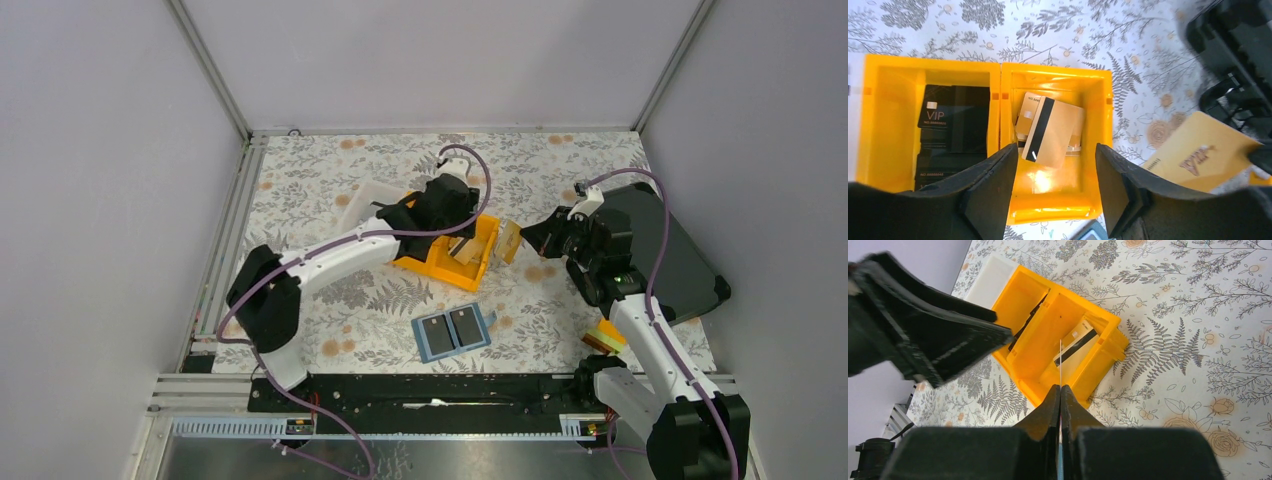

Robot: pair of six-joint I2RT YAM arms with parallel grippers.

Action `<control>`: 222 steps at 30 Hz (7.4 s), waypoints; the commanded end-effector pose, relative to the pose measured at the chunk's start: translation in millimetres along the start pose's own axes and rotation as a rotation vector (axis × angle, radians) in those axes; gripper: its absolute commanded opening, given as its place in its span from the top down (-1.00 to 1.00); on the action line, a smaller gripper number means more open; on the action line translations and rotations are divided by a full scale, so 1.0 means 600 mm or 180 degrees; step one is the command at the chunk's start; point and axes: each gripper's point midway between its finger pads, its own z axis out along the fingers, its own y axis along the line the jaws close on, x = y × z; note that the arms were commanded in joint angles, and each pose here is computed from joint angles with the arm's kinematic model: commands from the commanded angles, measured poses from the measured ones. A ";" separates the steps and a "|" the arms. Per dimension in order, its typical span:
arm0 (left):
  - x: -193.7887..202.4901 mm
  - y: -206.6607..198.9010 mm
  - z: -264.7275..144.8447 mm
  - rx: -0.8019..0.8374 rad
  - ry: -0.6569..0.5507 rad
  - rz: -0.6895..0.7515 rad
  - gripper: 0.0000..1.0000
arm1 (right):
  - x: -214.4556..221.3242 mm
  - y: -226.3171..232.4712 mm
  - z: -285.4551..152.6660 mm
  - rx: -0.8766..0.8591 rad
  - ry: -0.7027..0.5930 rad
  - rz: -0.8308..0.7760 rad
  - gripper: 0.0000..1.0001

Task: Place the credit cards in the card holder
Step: Pick up the credit card from the storage box, then insert the credit card into the card holder.

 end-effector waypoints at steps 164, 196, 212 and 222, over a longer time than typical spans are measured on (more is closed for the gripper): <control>0.264 0.116 -0.222 0.1338 0.0204 -0.1812 1.00 | 0.387 0.034 -0.014 0.0743 0.1802 -0.0388 -0.24; 0.342 0.182 -0.227 0.0547 0.0585 -0.1860 1.00 | 0.393 0.085 -0.006 0.0333 0.1824 -0.0049 -0.19; 0.372 0.171 -0.227 0.0647 0.0779 -0.1914 1.00 | 0.403 0.128 0.003 -0.0095 0.1877 0.0177 0.01; 0.369 0.167 -0.226 0.0676 0.0767 -0.1911 1.00 | 0.377 0.179 0.003 -0.0458 0.1790 0.0345 0.10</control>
